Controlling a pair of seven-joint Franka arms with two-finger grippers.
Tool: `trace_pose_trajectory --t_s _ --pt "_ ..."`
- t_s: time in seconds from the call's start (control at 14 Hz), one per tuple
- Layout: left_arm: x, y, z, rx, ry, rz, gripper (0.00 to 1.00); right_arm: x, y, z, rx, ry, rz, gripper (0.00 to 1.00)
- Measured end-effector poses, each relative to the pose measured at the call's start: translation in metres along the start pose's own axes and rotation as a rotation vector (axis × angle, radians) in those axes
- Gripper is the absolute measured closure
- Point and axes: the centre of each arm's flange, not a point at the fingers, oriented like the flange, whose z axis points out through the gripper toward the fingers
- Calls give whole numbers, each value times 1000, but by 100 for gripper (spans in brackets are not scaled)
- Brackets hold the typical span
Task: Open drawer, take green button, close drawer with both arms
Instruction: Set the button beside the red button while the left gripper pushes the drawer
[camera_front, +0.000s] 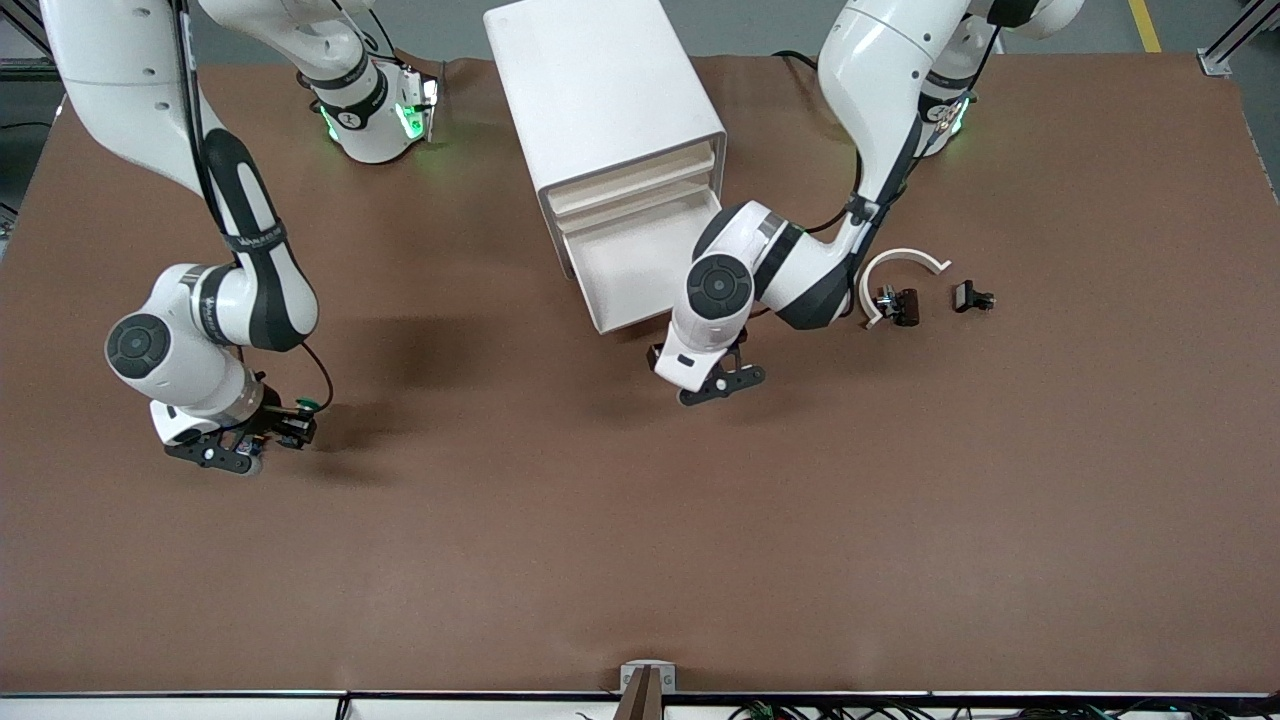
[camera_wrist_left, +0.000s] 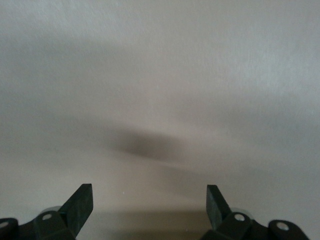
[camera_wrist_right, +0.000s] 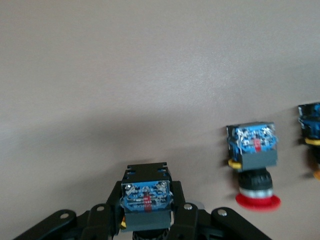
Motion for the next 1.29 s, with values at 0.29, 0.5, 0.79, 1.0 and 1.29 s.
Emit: trace_pose_trajectory --t_s 0.29,0.5,0.79,1.0,1.29 --pt "-36 13 16 26 -22 42 0 2 3 25 -14 -4 -2 59" --pt "-55 21 20 23 -41 26 0 2 3 25 -13 -7 -3 59" --pt "-78 30 24 17 -83 11 0 2 3 25 -13 -7 -17 52" --pt "-99 34 31 25 -156 -4 0 7 11 26 -10 -7 -18 26" --pt "-126 37 38 48 -244 -15 0 26 1 0 -7 -113 -28 0"
